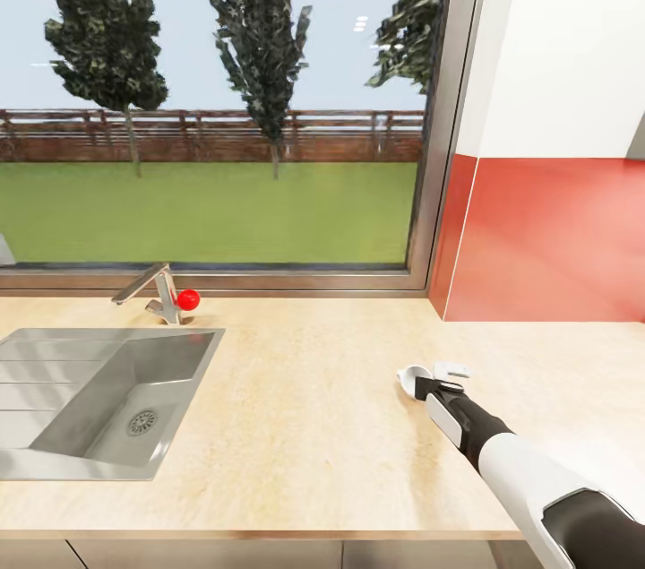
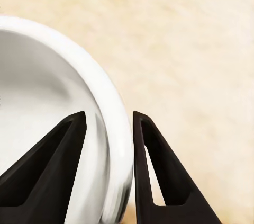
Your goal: Set up a coffee station on the kitchen countertop: keep the coffee maker on the countertop, move the bottle of coffee from the kitchen shelf to the counter next to the coffee maker, place a paper coffee filter on top of the coffee maker, put the saucer next to the coffee maker with the coffee cup on the saucer, and place the electric kettle next to the coffee maker.
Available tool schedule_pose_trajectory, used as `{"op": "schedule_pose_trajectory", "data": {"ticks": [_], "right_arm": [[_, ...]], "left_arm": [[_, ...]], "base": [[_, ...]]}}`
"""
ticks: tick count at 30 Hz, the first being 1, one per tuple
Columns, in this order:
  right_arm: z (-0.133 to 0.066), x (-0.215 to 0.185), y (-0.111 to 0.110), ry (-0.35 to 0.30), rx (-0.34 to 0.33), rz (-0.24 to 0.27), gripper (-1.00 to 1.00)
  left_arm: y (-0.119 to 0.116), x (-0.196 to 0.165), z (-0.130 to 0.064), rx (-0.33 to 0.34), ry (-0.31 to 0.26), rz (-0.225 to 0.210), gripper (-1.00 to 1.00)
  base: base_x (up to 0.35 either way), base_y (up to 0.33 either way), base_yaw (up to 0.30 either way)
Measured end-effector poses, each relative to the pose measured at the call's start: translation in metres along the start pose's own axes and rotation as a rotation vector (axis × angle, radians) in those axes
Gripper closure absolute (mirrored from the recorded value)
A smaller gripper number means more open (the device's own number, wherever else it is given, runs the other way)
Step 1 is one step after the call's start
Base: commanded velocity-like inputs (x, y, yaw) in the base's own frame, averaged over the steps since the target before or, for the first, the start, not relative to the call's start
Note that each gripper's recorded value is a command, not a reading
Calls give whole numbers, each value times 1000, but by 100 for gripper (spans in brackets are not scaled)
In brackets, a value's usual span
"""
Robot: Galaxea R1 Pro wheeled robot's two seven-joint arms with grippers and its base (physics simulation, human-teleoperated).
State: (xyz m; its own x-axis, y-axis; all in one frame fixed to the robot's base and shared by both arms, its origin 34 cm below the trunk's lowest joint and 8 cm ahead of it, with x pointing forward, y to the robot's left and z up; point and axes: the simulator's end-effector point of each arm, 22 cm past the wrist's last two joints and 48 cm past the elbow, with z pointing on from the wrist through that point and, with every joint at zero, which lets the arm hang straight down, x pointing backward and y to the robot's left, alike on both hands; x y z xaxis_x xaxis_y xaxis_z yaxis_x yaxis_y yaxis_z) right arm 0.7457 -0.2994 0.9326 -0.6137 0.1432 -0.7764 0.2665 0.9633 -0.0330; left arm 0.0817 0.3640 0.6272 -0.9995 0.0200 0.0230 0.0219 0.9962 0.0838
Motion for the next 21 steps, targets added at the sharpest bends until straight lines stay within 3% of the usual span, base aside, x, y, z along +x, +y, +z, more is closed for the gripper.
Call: {"op": "schedule_pose_trajectory", "data": {"ticks": [7,15,21], "right_arm": [[-2,-8,5,-17,-12,4,100],[-23,-72,38,-148,-90,35,100],[-52,-128,63,-255,-164,49,100]], "left_arm": [[0,0,0,0,-1,-3,-100],[1,0,0,-1,-1,-3,-100],[1,0,0,-1,-1,3,-100]], "base": [[0,0,0],[0,0,0],[0,0,0]]}}
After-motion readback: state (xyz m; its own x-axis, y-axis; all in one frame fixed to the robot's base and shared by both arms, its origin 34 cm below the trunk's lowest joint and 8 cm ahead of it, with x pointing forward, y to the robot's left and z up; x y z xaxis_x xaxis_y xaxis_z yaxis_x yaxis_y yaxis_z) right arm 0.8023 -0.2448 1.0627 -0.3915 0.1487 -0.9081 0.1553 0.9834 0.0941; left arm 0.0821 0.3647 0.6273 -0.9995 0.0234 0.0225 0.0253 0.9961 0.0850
